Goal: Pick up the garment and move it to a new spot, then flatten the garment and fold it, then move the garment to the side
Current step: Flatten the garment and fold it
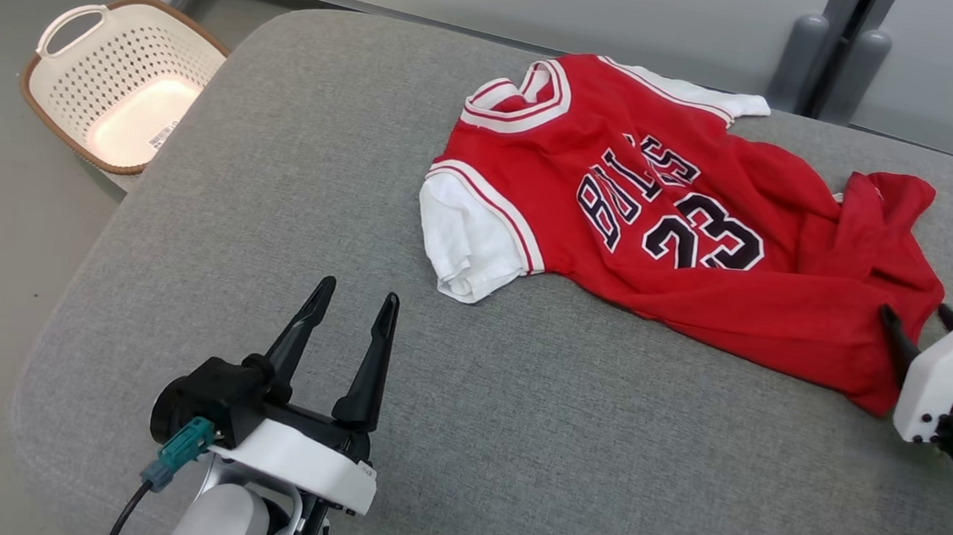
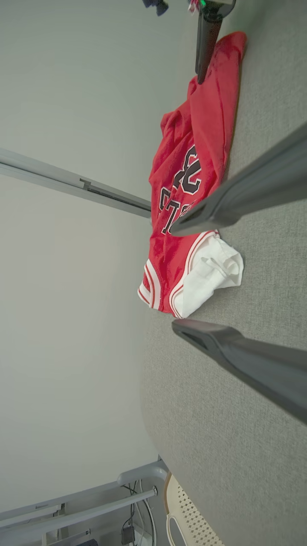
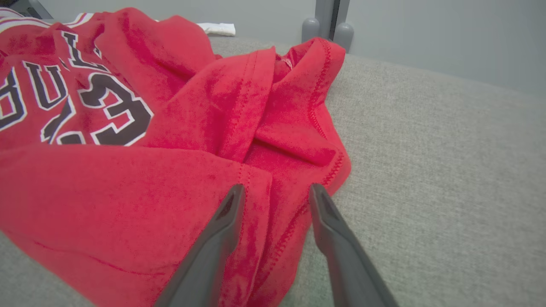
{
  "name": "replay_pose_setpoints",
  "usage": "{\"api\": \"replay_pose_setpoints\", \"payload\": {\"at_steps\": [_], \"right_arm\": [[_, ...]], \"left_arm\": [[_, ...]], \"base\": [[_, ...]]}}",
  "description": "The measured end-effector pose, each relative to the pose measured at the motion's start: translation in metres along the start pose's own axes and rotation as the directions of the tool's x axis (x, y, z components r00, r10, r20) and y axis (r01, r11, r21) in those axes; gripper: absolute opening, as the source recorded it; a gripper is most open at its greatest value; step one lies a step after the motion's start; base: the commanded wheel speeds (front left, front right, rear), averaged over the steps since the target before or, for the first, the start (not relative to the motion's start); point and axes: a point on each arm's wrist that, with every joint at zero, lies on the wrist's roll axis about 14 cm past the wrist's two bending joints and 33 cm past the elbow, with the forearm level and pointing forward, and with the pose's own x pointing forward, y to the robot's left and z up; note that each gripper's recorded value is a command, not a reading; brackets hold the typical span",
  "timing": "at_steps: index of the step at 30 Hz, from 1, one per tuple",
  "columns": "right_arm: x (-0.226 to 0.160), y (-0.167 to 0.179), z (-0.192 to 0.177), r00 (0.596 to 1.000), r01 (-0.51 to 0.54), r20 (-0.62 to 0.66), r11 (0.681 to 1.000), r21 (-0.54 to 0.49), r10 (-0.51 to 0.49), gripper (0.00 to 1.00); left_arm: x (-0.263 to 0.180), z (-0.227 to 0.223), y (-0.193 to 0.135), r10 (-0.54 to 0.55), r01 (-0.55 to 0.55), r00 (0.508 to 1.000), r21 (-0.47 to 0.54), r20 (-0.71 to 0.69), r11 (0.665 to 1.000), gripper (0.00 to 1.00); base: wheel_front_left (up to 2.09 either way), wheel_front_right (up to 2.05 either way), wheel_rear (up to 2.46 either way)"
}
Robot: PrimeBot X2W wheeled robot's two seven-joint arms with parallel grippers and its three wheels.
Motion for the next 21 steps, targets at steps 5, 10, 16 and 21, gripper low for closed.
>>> {"api": "replay_pose_setpoints", "payload": {"at_steps": [5, 10, 16, 21], "right_arm": [[-0.007, -0.019, 0.0, 0.997, 0.062, 0.058, 0.997, -0.036, -0.06, 1.0], [-0.022, -0.014, 0.021, 0.976, 0.067, 0.209, 0.998, 0.014, -0.068, 1.0], [-0.054, 0.002, 0.016, 0.947, 0.046, 0.316, 0.998, 0.033, -0.054, 1.0], [-0.082, 0.015, -0.007, 0.937, 0.027, 0.344, 0.996, 0.09, -0.056, 1.0]], "left_arm": [[0.006, 0.0, -0.006, -0.019, 0.019, 1.0, -0.002, 0.003, 1.0, 1.0], [0.008, 0.008, -0.008, -0.03, 0.03, 0.999, 0.002, 0.028, 1.0, 1.0], [0.004, 0.015, -0.013, -0.047, 0.047, 0.997, 0.006, 0.053, 0.999, 1.0], [-0.001, 0.02, -0.022, -0.076, 0.077, 0.994, -0.004, 0.073, 0.997, 1.0]], "base": [[0.0, 0.0, 0.0], [0.0, 0.0, 0.0], [0.0, 0.0, 0.0], [0.0, 0.0, 0.0]]}}
